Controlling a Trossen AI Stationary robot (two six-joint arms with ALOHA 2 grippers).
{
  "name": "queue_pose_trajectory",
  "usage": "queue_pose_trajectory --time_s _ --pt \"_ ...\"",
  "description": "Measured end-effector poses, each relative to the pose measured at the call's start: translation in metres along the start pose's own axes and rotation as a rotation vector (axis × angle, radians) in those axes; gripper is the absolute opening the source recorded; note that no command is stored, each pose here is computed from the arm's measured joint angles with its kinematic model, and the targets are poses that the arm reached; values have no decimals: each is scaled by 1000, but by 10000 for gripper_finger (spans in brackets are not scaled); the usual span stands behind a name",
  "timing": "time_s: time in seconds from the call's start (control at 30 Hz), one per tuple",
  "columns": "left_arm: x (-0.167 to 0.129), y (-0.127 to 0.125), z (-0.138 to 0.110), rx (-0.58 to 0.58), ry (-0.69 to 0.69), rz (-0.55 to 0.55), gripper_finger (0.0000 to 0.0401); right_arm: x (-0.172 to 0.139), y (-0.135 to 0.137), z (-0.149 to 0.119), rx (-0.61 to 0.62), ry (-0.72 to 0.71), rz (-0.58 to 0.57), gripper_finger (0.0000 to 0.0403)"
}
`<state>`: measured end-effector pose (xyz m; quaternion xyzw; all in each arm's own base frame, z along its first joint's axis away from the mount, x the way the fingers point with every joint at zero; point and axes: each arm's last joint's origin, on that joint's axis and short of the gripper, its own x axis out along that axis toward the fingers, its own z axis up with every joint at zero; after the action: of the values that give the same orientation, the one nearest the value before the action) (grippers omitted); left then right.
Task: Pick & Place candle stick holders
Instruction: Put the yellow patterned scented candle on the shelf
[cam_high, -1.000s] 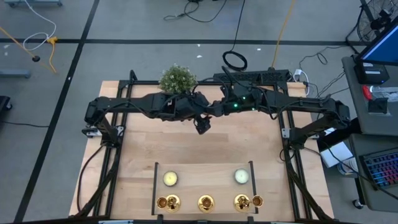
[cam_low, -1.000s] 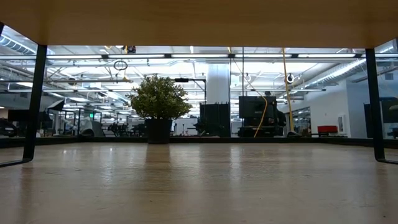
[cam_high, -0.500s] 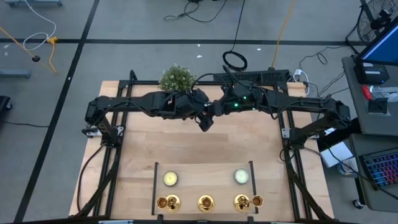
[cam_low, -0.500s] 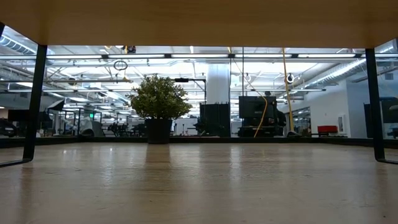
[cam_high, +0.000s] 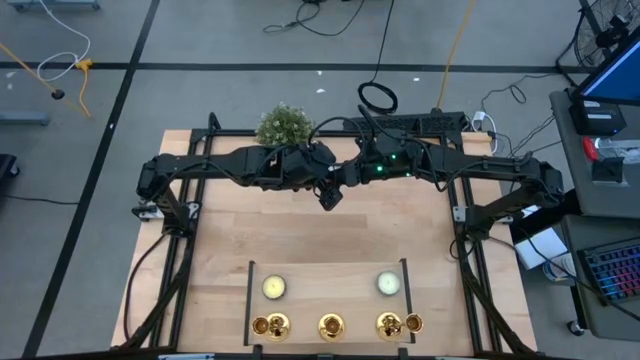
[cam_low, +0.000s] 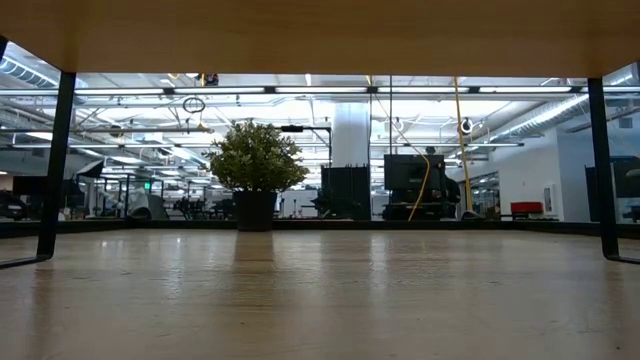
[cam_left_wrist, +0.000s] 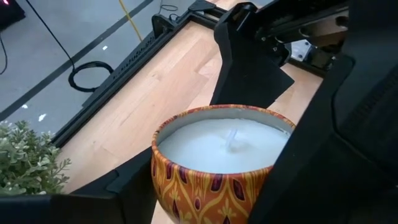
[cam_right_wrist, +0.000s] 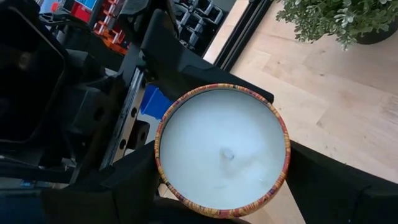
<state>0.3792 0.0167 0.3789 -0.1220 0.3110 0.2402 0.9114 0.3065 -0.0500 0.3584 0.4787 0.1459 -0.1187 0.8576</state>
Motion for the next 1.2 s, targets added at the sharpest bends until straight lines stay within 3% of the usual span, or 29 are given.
queue_pose_trajectory --time_s 0.43,0.8,1.2 --pt "0 -1 -1 23 10 -17 293 0 0 0 -24 2 4 306" --pt "-2 -6 -7 57 63 -58 293 1 5 -2 -57 39 67 395" --pt "-8 -6 -26 111 246 -60 293 -27 19 2 -125 37 169 398"
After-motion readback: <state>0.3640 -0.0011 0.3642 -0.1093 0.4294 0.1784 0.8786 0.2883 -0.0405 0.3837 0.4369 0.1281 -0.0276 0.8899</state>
